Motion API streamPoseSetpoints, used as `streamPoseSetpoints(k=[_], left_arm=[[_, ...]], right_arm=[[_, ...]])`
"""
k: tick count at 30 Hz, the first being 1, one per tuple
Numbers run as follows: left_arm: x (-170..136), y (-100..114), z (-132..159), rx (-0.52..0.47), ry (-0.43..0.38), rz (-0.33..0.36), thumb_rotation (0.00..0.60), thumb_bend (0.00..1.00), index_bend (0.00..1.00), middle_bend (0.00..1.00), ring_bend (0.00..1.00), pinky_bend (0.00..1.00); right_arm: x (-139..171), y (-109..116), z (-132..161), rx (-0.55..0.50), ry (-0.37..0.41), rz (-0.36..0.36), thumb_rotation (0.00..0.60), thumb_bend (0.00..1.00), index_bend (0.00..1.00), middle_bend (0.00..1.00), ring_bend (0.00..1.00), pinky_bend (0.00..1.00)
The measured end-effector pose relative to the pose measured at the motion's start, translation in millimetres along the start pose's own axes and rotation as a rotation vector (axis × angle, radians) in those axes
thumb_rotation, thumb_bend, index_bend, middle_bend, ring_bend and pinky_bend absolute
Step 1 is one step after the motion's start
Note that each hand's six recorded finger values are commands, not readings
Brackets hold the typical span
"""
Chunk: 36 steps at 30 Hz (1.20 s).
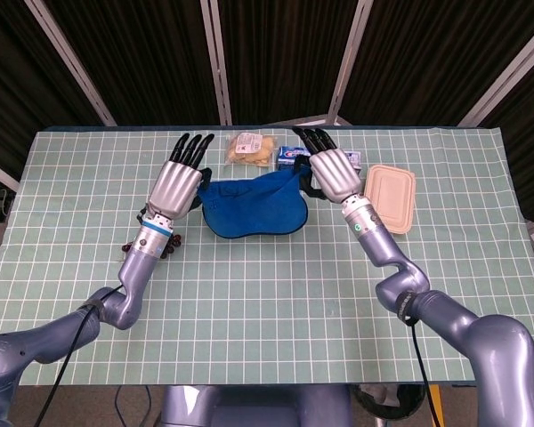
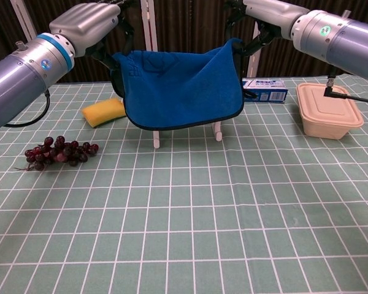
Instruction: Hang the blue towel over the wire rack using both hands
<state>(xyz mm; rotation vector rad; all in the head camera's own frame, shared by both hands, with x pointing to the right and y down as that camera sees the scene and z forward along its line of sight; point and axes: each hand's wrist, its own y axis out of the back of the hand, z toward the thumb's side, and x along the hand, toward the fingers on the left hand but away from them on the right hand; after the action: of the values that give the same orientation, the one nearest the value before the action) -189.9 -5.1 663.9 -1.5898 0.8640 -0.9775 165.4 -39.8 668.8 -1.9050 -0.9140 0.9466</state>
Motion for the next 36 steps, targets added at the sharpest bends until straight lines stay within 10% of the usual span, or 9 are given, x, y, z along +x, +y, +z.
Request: streamPoseSetpoints(k=[12,19,24,36], left_arm=[[1,-15,0,-0.006,0.011,-0.03,0.6,0.42,0.62,0.0,0.0,0.0],[3,-20,-2,-0.027,0.014,-0.047,0.6,0.39,0.28,0.0,0.0,0.0],[3,-25,-3,-0.034,0.022,-0.064,0.6,0.18,0.0,0.0,0.0,0.0],[-1,-23,-27,-0.032,0.094,-0.094,0.6,0.0,0.0,0.0,0.0,0.0]], right_arm=[[-2,-12,-4,0.013,-0.006,0.018,0.6,0.55,0.66,0.0,0.0,0.0],[-4,-20,-3,0.017,-0.007,0.034,0.6,0.5,0.68,0.0,0.0,0.0],[-5,-23,-4,0.025,-0.01,0.047,0.6,0.25,0.4,0.0,0.0,0.0],[2,-14,-8,0.009,-0.011,0.018,0.6,0.0,0.22,0.0,0.0,0.0]])
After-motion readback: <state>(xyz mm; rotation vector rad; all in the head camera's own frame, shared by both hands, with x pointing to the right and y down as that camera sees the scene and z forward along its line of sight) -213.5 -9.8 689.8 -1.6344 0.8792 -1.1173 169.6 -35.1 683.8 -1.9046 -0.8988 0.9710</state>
